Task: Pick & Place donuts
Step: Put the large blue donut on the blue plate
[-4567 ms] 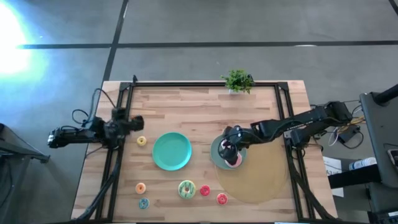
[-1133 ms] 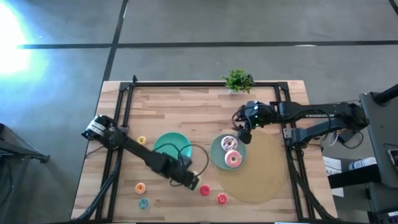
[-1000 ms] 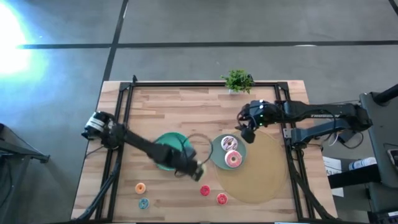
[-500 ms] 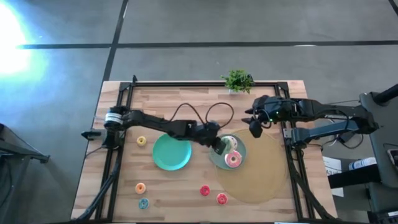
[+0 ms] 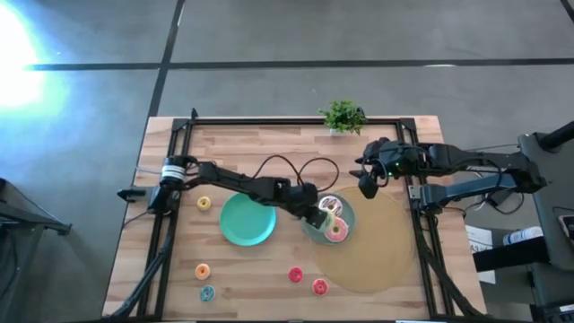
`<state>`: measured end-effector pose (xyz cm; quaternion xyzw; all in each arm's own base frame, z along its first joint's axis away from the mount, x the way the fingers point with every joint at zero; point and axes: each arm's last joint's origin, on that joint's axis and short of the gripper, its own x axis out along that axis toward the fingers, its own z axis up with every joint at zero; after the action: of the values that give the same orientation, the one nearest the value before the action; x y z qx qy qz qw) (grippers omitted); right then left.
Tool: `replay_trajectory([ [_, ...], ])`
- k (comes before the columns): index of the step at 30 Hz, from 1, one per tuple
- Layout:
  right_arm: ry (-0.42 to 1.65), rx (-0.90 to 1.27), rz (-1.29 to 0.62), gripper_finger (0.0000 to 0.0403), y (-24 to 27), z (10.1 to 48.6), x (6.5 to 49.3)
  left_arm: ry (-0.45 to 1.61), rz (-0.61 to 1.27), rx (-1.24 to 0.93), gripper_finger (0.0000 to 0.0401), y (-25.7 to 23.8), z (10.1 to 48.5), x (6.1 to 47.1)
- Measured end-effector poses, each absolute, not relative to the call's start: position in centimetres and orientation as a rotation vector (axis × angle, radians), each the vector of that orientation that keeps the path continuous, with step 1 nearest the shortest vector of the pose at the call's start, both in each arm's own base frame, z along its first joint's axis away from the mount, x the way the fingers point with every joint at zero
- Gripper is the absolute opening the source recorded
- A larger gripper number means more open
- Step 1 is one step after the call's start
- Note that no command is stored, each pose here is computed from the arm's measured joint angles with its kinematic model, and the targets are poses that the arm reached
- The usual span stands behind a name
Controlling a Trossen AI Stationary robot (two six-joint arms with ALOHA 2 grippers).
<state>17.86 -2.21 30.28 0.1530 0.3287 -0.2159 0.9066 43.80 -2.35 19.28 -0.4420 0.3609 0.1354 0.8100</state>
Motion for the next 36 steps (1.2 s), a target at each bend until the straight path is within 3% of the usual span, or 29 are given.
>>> replay_trajectory([
  [5, 0.689, 0.312, -0.454, 0.0206, -2.2, 29.7, 17.9, 0.793, 0.284, -0.895, 0.0128, -2.3, 20.9, 42.8],
  [12, 0.687, 0.319, -0.456, 0.0205, -2.2, 29.2, 18.0, 0.923, 0.461, -0.748, 0.0128, -2.7, 24.1, 39.0],
  [19, 0.665, 0.323, -0.453, 0.0205, -2.3, 29.2, 18.3, 1.180, 0.776, -0.589, 0.0128, -3.0, 27.0, 31.8],
  [23, 0.673, 0.319, -0.452, 0.0205, -2.3, 28.9, 18.6, 1.196, 0.927, -0.601, 0.0128, -2.4, 27.4, 28.3],
  [30, 0.716, 0.320, -0.451, 0.0205, -2.3, 28.1, 19.5, 0.795, 0.546, -0.833, 0.0128, -3.7, 26.1, 30.4],
  [33, 0.736, 0.324, -0.456, 0.0205, -2.4, 27.7, 19.9, 0.742, 0.482, -0.864, 0.0128, -3.9, 24.0, 31.9],
  [36, 0.756, 0.343, -0.456, 0.0205, -2.4, 27.2, 20.5, 0.829, 0.466, -0.890, 0.0128, -3.9, 21.4, 33.0],
])
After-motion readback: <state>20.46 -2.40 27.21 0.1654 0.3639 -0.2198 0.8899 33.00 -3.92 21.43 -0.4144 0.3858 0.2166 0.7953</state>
